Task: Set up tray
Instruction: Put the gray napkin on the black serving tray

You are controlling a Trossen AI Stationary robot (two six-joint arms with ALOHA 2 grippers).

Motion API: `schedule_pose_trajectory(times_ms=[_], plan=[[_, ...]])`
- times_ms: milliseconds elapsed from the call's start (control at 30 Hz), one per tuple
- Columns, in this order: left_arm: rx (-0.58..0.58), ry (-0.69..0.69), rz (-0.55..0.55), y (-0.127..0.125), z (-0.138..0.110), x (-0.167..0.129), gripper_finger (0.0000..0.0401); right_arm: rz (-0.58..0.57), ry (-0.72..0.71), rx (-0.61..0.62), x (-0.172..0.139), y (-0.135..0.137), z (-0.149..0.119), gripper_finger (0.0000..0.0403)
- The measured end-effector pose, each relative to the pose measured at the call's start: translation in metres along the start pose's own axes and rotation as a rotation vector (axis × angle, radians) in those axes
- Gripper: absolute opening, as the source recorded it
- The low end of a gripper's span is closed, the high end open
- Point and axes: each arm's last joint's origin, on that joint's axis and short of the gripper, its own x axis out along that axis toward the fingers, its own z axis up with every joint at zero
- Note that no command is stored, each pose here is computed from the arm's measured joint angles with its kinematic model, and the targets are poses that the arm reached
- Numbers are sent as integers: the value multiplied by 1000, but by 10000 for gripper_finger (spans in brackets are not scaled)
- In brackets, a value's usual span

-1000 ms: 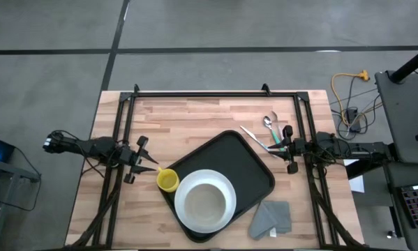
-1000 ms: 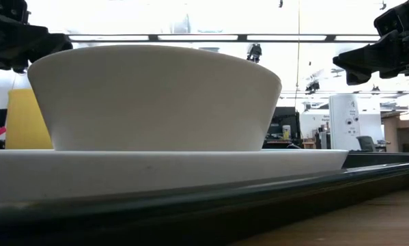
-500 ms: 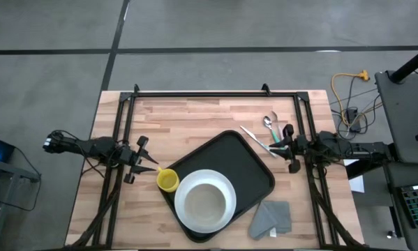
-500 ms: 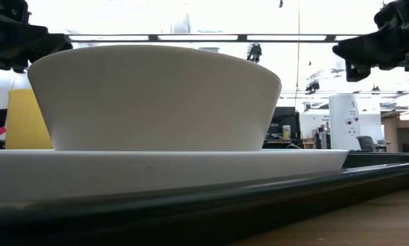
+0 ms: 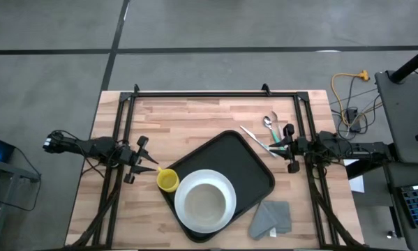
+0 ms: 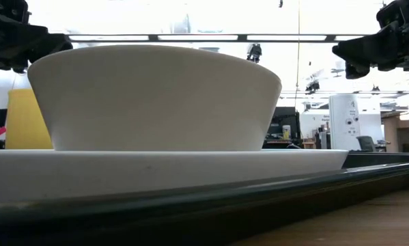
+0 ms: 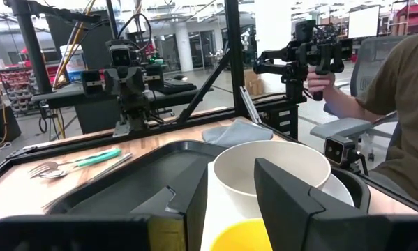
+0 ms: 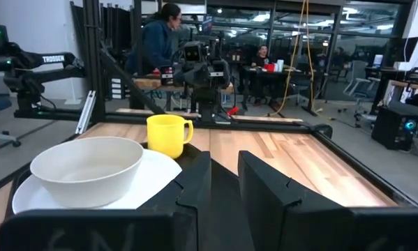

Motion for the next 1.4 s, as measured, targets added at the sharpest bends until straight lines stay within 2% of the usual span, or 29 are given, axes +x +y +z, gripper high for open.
schedule_pose_trajectory(times_ms=[200, 500, 767, 1133, 1267, 1400], plan=[[0, 0, 0, 0, 0, 0, 104, 1, 0, 7, 0, 0, 0, 68], [0, 0, 0, 0, 0, 0, 104, 1, -3, 220, 0, 0, 0, 68], [0, 0, 0, 0, 0, 0, 104, 16, -33, 227, 0, 0, 3, 68], [0, 1, -1, 0, 0, 0, 104, 281, -212, 162, -4, 7, 22, 68], [0, 1, 0, 0, 0, 0, 104, 309, -225, 155, -5, 8, 28, 68], [0, 1, 0, 0, 0, 0, 104, 399, -226, 136, -7, 10, 38, 68]])
